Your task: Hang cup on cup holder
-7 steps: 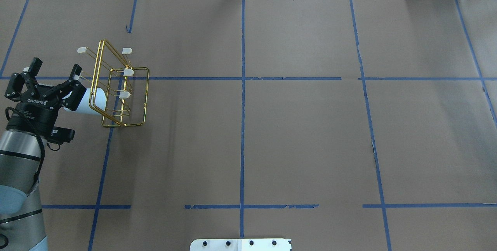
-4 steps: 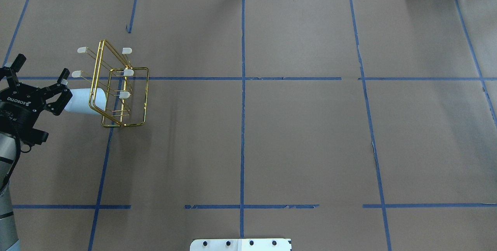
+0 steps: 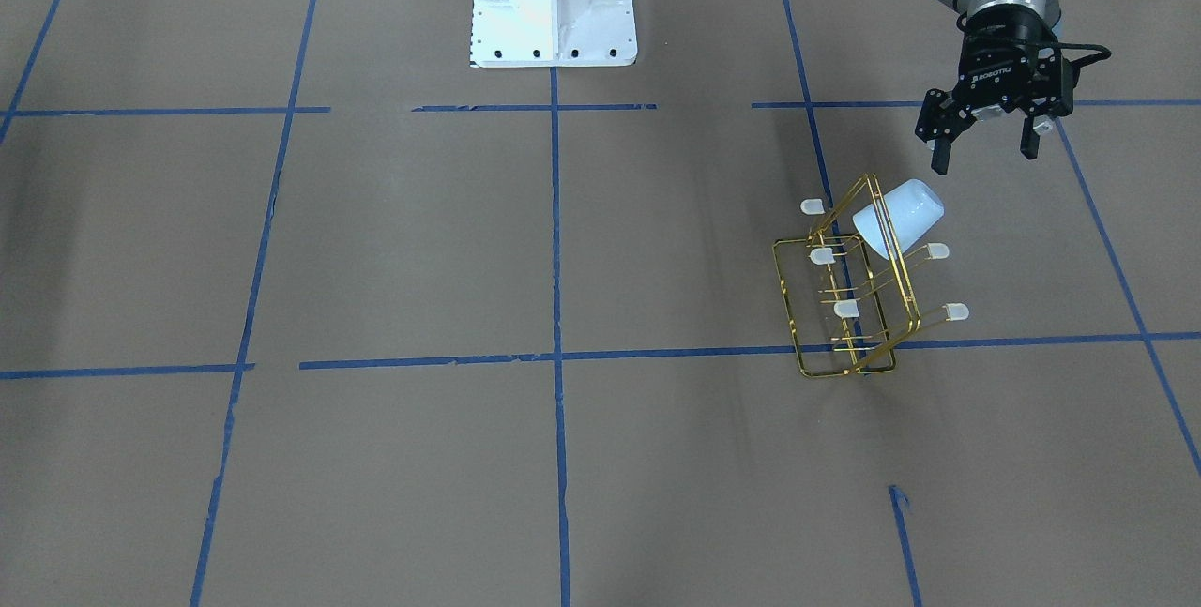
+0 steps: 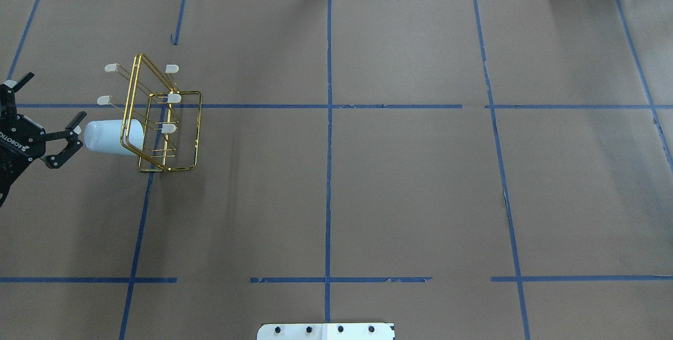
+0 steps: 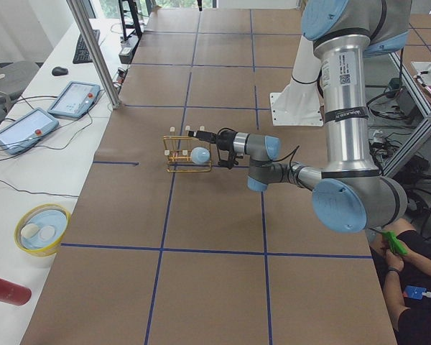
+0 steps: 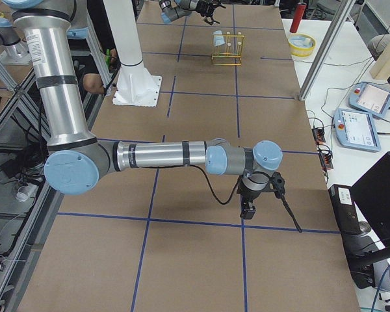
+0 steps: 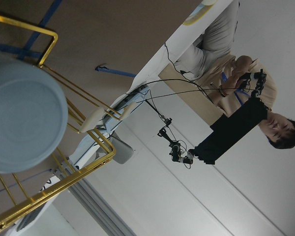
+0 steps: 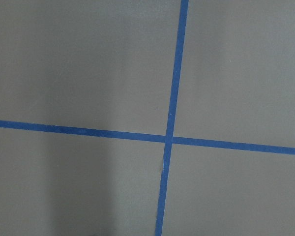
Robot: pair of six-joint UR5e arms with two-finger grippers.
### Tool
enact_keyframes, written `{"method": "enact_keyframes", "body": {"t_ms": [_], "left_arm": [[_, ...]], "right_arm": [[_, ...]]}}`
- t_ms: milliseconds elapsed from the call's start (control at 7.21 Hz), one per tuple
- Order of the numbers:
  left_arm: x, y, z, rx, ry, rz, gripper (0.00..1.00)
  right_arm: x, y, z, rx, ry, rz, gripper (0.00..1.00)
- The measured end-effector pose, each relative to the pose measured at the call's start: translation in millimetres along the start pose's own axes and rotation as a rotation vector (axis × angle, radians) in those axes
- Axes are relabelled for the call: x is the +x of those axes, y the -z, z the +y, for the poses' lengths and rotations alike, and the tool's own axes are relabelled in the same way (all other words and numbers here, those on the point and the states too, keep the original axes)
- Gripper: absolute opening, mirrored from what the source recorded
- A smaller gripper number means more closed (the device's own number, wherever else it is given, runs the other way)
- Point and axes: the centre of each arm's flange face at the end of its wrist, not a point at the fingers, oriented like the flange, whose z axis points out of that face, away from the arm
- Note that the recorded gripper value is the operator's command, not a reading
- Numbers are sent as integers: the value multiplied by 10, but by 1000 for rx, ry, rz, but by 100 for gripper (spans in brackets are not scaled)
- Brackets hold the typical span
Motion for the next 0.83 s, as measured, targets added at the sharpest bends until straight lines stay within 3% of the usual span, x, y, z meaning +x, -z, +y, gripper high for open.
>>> {"method": "enact_keyframes", "body": {"t_ms": [277, 832], "left_arm": [[198, 27, -128, -16, -267, -51, 100], [748, -30, -491, -8, -638, -177, 100]], "right_arm": [[2, 1, 0, 0, 0, 0, 100], [2, 3, 0, 1, 0, 0, 100]]}}
